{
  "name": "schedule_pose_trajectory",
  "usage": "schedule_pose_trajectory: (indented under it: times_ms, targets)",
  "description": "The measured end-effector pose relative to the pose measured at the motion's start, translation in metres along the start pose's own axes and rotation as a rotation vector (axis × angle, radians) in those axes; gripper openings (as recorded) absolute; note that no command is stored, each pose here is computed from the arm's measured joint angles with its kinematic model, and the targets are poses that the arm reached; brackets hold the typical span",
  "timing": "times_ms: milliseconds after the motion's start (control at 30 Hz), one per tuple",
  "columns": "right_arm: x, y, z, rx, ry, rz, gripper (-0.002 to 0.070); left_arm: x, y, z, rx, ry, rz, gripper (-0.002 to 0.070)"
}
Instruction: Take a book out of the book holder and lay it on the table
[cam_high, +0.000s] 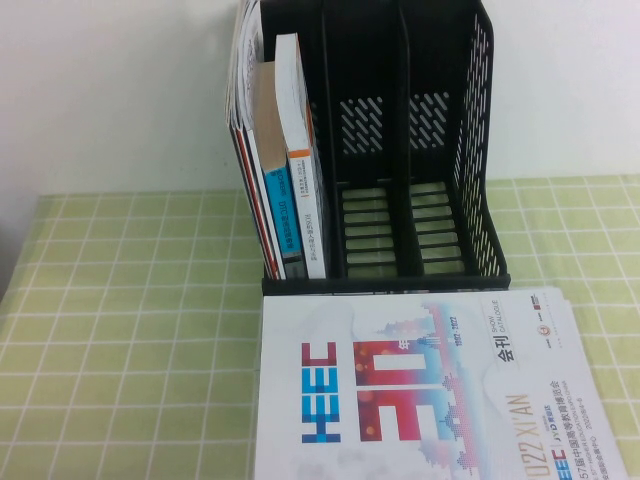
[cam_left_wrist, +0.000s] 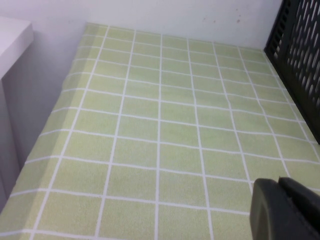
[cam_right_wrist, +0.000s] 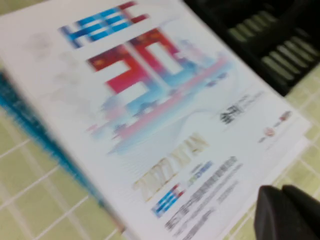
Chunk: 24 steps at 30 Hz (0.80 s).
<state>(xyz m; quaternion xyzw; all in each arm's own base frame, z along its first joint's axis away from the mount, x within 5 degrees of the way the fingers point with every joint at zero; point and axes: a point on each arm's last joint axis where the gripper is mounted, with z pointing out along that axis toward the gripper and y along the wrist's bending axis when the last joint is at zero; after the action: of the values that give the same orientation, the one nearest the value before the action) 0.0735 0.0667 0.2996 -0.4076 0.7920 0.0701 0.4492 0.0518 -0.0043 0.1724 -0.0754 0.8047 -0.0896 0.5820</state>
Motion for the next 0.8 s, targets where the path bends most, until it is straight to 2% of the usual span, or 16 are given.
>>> schedule_pose_trajectory:
  times_ms: [67,167,267,333,533,700,800]
  targets:
    - [0.008,-0.009,0.005,0.088,-0.057,0.082,-0.0001,0.000,0.000,0.000,0.000,0.001,0.001,-0.0003]
    - [0.024,-0.017,0.010,0.211,-0.270,0.232,-0.0001,0.000,0.000,0.000,0.000,0.001,0.001,-0.0003]
    - [0.056,-0.016,0.012,0.336,-0.438,0.362,-0.0001,0.000,0.000,0.000,0.000,0.001,0.001,-0.0003]
    - [0.075,-0.012,0.013,0.396,-0.486,0.422,-0.0001,0.000,0.000,0.000,-0.001,0.001,0.003,-0.0003]
    - [0.118,-0.006,0.012,0.563,-0.384,0.578,-0.0001,0.000,0.000,0.000,-0.001,0.001,0.003,-0.0003]
    - [0.125,-0.009,0.008,0.670,-0.345,0.614,-0.0001,0.000,0.000,0.000,-0.001,0.001,0.003,-0.0003]
    - [0.126,-0.009,0.009,0.692,-0.351,0.625,-0.0001,0.000,0.000,0.000,-0.001,0.001,0.003,-0.0003]
